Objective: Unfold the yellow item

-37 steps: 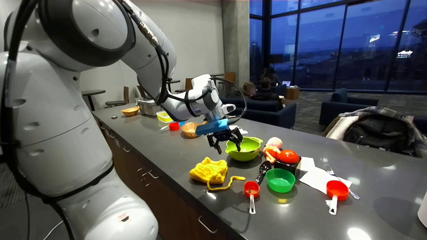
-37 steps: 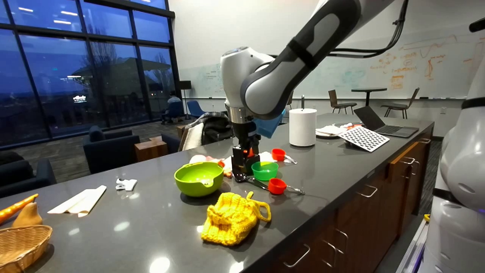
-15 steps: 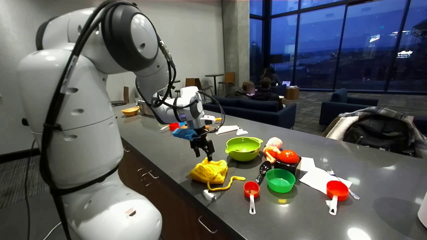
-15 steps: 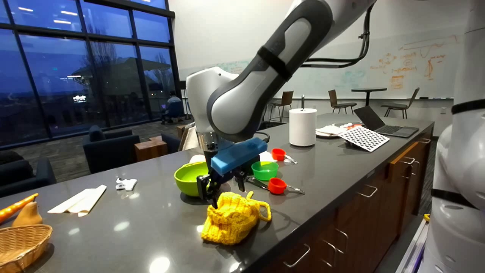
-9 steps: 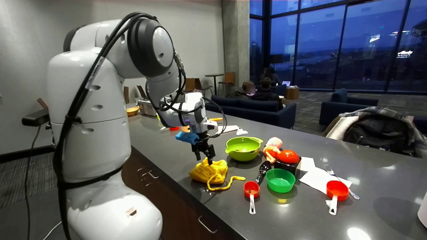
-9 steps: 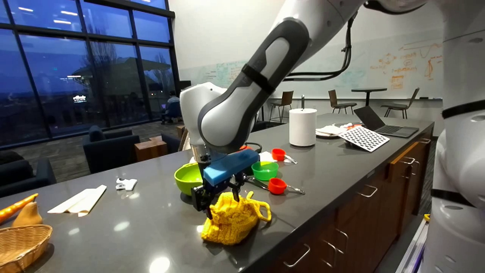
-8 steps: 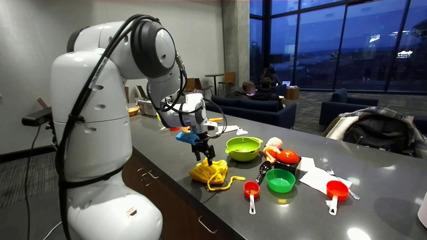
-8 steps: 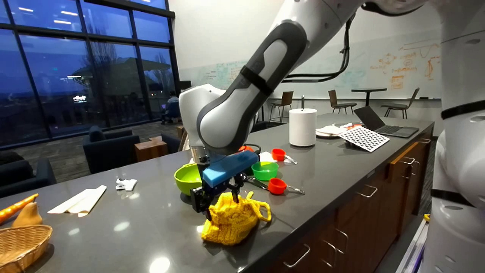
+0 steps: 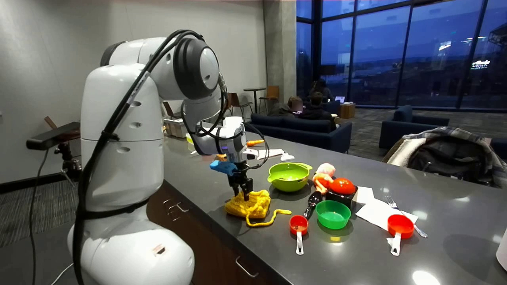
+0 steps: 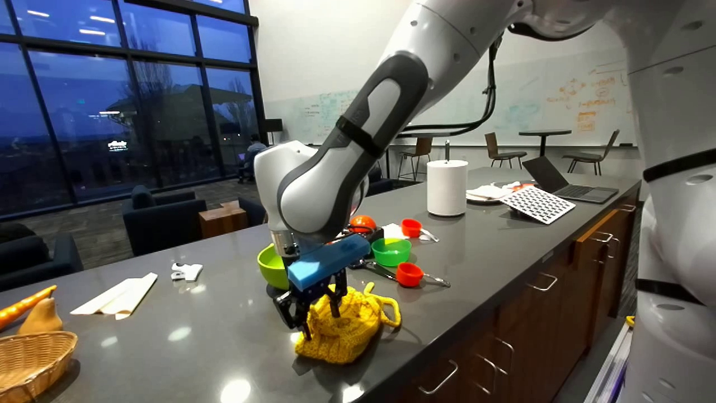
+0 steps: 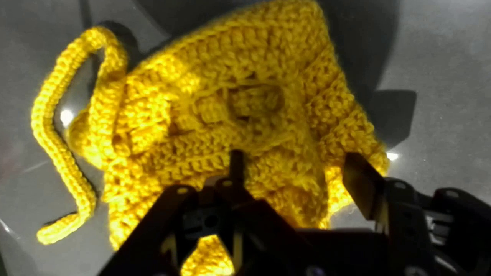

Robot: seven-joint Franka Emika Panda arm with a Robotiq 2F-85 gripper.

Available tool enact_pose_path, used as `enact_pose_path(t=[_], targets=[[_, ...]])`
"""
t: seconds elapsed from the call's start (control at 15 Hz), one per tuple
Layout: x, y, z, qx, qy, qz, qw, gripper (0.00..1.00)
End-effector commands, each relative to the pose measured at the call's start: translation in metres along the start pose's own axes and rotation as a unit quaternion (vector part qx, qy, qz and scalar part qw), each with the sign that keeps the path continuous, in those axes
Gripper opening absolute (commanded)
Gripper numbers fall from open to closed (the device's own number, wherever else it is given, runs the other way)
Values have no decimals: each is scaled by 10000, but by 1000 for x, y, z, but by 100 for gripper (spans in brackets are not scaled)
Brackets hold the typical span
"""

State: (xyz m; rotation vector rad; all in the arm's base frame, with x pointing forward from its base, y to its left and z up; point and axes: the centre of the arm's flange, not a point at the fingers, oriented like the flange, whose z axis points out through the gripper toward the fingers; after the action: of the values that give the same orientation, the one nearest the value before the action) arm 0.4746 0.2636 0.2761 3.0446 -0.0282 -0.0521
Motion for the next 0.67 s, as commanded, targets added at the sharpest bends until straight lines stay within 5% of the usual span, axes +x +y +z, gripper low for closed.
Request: enact_pose_path(t=[0.0,0.33,0.6], targets=[[4,-8,1,85,3,-8,10000,37],[2,-13,-1,53,18,-77,10000,1],[-3,-26,-14,-101,126,-254,9995,1]])
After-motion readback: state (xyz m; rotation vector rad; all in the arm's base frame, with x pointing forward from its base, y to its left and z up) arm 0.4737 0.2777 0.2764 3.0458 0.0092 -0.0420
